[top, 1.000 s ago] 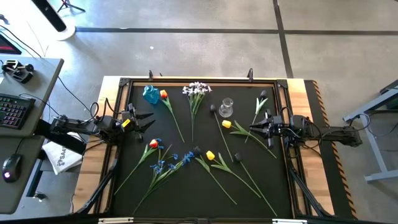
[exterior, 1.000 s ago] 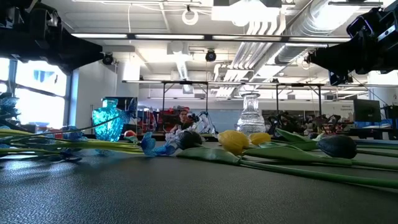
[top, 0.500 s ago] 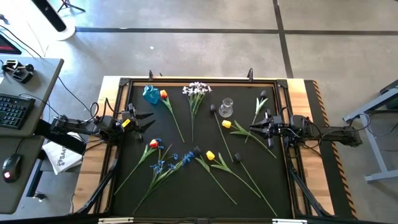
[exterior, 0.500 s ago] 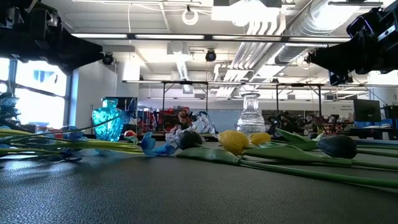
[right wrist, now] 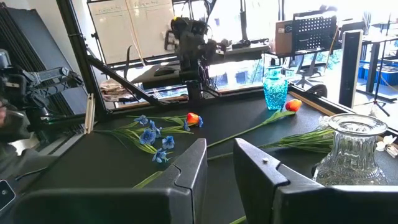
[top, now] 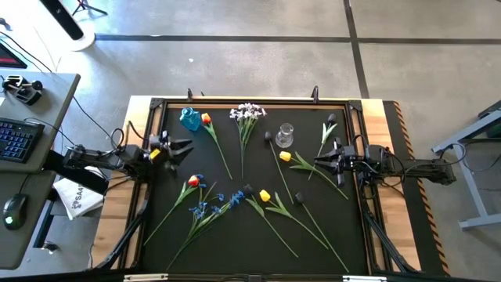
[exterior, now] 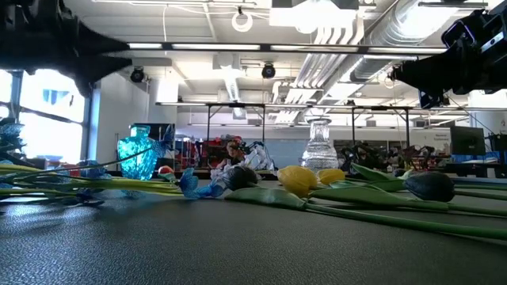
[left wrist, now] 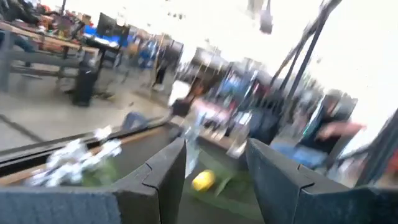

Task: Sort flowers into vase by color
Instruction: Put the white flowers into the blue vase

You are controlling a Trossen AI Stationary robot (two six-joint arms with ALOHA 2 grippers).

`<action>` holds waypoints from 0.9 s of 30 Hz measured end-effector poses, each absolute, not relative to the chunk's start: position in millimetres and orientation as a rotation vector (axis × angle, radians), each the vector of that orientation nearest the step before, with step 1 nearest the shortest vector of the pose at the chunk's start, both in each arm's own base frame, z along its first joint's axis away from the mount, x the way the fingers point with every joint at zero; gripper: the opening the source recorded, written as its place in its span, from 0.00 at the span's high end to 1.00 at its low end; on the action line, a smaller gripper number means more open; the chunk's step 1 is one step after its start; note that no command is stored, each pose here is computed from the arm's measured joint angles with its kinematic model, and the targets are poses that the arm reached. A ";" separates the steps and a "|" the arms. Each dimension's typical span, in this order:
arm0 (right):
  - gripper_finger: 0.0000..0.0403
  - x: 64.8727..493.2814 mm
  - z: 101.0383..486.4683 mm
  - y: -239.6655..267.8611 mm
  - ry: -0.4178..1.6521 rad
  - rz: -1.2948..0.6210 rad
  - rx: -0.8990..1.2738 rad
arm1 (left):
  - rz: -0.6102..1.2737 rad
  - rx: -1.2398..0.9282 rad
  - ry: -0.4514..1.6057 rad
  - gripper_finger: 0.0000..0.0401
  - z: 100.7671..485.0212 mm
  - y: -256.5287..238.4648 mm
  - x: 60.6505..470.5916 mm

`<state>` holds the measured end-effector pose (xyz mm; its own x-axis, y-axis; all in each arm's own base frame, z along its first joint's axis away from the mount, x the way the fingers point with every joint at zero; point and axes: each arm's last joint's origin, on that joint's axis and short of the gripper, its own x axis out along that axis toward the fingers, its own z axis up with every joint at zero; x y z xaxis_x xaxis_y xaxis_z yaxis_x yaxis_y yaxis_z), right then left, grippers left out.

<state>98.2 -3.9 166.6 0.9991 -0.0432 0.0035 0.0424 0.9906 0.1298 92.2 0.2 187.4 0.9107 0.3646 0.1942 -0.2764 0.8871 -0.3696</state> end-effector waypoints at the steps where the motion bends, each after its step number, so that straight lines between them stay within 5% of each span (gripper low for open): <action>1: 0.81 98.2 166.6 -3.9 -0.006 -0.043 0.130 | 0.315 -0.363 -0.305 0.61 191.4 0.0 91.6; 9: 0.81 98.1 166.7 -4.0 -0.007 -0.043 0.130 | 0.426 -0.288 -0.436 0.61 215.5 1.0 101.3; 22: 0.81 98.2 166.5 -3.9 -0.006 -0.043 0.130 | 0.700 0.054 0.167 0.61 233.7 2.5 211.5; 27: 0.81 98.2 166.6 -4.0 -0.006 -0.043 0.130 | 0.766 -0.038 0.382 0.61 227.4 17.5 243.1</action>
<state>98.2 -4.0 166.6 0.9991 -0.0431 0.0030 0.0423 0.9907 0.1296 243.1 17.5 227.4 0.6556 0.6685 -0.3511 -0.6822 0.7237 0.1041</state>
